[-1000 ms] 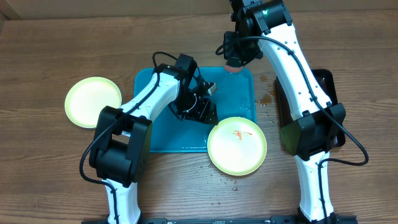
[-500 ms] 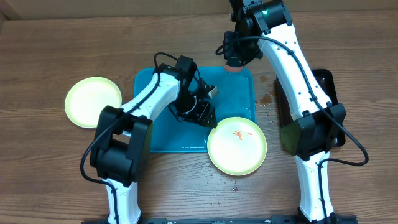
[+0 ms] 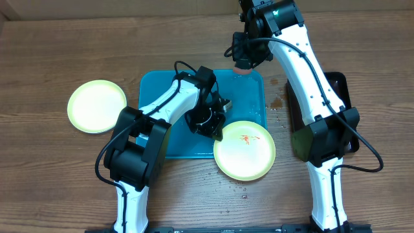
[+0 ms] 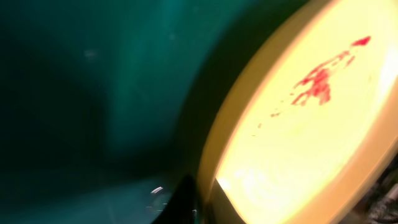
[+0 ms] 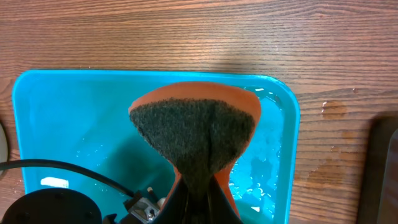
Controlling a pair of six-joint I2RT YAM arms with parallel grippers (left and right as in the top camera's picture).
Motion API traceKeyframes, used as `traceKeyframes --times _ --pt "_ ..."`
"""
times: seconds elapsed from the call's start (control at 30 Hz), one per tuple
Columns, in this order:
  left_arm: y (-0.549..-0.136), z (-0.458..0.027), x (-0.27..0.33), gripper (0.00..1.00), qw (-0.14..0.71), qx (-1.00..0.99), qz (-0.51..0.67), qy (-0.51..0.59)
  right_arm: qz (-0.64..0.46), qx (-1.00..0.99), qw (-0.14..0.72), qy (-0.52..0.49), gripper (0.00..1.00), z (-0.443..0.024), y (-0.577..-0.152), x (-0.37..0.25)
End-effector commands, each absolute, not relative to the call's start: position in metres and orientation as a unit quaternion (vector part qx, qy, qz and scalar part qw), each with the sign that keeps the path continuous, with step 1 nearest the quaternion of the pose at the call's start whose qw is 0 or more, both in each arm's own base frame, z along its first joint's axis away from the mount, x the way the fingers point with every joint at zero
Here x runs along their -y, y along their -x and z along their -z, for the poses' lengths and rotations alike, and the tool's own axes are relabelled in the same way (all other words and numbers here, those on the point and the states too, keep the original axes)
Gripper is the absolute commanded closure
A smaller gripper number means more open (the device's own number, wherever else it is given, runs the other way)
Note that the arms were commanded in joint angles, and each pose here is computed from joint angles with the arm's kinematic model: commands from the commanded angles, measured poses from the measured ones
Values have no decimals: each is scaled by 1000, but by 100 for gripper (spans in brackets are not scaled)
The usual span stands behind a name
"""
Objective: Clean dirty plates on tray and stack at the side
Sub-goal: 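Reach left gripper to second yellow plate rim and drag it left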
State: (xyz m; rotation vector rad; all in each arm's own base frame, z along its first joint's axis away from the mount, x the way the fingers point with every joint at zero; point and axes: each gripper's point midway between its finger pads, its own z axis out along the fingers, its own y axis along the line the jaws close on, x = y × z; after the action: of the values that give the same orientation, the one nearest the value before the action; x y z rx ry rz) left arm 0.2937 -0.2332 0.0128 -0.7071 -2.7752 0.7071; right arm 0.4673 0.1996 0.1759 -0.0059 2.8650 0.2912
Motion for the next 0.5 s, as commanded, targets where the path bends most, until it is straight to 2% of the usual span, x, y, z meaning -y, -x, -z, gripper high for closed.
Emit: traceKeyframes --times 0.0,0.2,0.47 --pt "-298 -2 218 96 94 948 -195 235 -110 -982 155 3 96 -196 -470 -199" --pt "-324 6 187 96 63 965 -137 217 -110 -982 155 3 96 -196 -470 -199" --pt "-384 9 129 96 -24 982 -25 183 -110 -982 155 4 96 -196 -469 -199"
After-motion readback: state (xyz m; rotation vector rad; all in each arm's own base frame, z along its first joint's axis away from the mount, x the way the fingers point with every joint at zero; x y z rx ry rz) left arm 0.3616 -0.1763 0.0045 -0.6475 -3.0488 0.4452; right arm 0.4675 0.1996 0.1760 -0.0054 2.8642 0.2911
